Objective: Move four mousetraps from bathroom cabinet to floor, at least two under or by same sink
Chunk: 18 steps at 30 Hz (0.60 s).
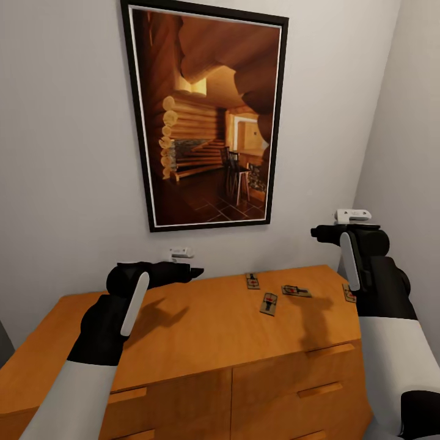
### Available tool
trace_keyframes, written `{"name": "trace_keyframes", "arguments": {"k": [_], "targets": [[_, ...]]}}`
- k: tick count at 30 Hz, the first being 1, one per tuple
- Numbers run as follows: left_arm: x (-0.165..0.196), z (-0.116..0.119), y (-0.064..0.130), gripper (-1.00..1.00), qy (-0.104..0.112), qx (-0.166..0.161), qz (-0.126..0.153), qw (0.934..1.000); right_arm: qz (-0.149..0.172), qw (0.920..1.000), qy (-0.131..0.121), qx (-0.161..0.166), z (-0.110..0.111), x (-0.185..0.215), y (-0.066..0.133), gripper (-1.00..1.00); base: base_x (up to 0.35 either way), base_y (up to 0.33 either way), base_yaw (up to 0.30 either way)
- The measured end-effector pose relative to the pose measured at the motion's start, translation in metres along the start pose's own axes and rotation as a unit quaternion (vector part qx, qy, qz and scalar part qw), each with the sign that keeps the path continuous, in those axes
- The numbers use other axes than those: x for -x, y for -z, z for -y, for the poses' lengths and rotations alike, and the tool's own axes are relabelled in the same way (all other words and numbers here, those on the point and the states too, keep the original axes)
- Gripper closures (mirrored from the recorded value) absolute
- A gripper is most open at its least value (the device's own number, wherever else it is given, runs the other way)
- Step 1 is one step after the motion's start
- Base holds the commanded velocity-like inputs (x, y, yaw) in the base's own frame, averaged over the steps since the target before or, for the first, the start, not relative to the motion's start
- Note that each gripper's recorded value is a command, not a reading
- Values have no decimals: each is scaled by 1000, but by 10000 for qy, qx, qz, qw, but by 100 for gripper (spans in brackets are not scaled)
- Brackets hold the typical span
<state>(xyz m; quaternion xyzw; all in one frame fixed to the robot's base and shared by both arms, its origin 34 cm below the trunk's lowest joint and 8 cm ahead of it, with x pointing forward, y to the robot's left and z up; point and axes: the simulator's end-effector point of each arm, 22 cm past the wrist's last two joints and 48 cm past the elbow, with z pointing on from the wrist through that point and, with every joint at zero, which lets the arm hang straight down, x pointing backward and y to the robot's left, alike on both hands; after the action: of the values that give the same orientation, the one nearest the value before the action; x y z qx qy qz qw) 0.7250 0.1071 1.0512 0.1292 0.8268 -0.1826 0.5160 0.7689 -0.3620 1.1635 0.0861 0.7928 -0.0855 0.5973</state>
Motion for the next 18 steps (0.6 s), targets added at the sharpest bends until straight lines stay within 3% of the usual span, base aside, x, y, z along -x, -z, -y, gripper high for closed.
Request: {"name": "trace_keyframes", "arguments": {"k": [6, 18], "targets": [[-2, -1, -1, -100, 10, 4, -24, 10000, -1, 10000, 0, 0, 0, 0, 0, -100, 0, -117, 0], [-3, 0, -2, -100, 17, -1, -32, 10000, 0, 10000, 8, -18, 2, 0, 0, -100, 0, -235, 0]]}}
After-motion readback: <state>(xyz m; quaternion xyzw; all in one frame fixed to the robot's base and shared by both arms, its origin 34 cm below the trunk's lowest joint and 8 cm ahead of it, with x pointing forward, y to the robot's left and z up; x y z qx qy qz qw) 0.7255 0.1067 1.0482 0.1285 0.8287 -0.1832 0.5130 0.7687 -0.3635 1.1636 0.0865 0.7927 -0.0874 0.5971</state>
